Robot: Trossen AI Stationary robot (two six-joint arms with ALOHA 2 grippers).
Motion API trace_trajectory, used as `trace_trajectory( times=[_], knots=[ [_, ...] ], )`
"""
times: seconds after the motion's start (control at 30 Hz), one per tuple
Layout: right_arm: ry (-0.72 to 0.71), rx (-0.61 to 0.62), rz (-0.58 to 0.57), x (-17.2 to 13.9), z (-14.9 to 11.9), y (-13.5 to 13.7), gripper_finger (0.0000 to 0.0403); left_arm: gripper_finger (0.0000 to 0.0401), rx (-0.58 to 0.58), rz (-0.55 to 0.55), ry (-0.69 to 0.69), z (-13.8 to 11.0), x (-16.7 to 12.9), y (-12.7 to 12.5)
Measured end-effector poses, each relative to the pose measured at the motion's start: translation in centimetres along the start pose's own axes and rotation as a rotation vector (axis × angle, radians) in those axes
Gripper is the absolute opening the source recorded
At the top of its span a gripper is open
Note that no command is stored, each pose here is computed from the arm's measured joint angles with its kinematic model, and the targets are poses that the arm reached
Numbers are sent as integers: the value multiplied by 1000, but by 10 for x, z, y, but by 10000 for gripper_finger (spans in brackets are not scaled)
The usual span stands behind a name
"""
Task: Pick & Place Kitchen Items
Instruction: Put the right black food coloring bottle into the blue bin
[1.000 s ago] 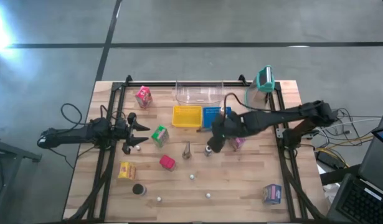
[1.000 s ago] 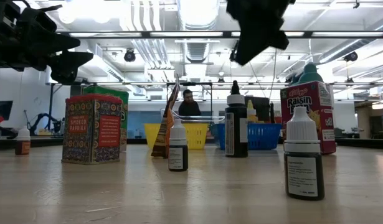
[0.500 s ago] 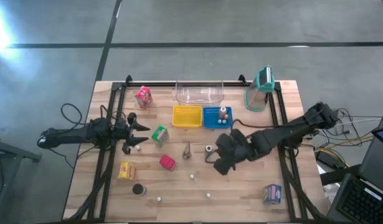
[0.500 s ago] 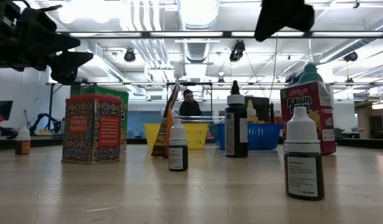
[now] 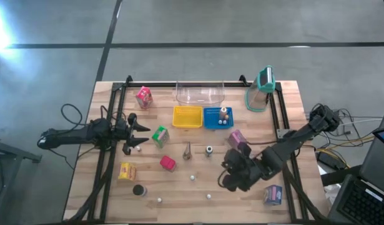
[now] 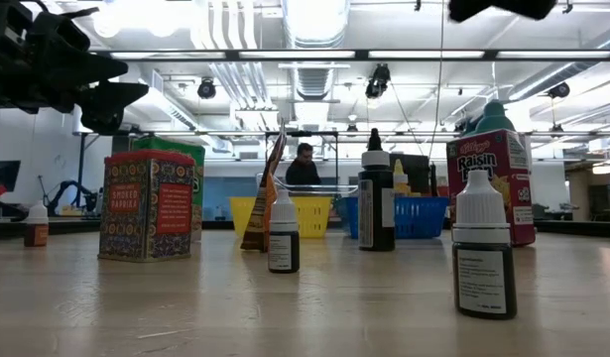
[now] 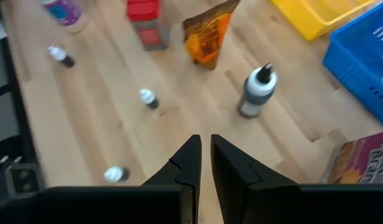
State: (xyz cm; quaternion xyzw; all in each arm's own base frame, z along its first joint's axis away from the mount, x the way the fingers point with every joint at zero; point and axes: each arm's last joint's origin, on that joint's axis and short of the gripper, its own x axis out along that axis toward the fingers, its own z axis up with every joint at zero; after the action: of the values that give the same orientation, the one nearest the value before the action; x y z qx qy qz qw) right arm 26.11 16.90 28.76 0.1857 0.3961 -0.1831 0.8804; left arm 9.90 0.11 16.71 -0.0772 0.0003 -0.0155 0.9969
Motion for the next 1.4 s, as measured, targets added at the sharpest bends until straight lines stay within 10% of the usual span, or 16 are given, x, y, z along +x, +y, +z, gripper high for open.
trace_trajectory(
  times=[0.8,1.4],
  knots=[
    [83,-280,286,29,-19,67,82,218,-12,0,-2,0,0,0],
    [367,-430,82,70,-5,107,131,218,-30,1,2,0,0,0]
  ],
)
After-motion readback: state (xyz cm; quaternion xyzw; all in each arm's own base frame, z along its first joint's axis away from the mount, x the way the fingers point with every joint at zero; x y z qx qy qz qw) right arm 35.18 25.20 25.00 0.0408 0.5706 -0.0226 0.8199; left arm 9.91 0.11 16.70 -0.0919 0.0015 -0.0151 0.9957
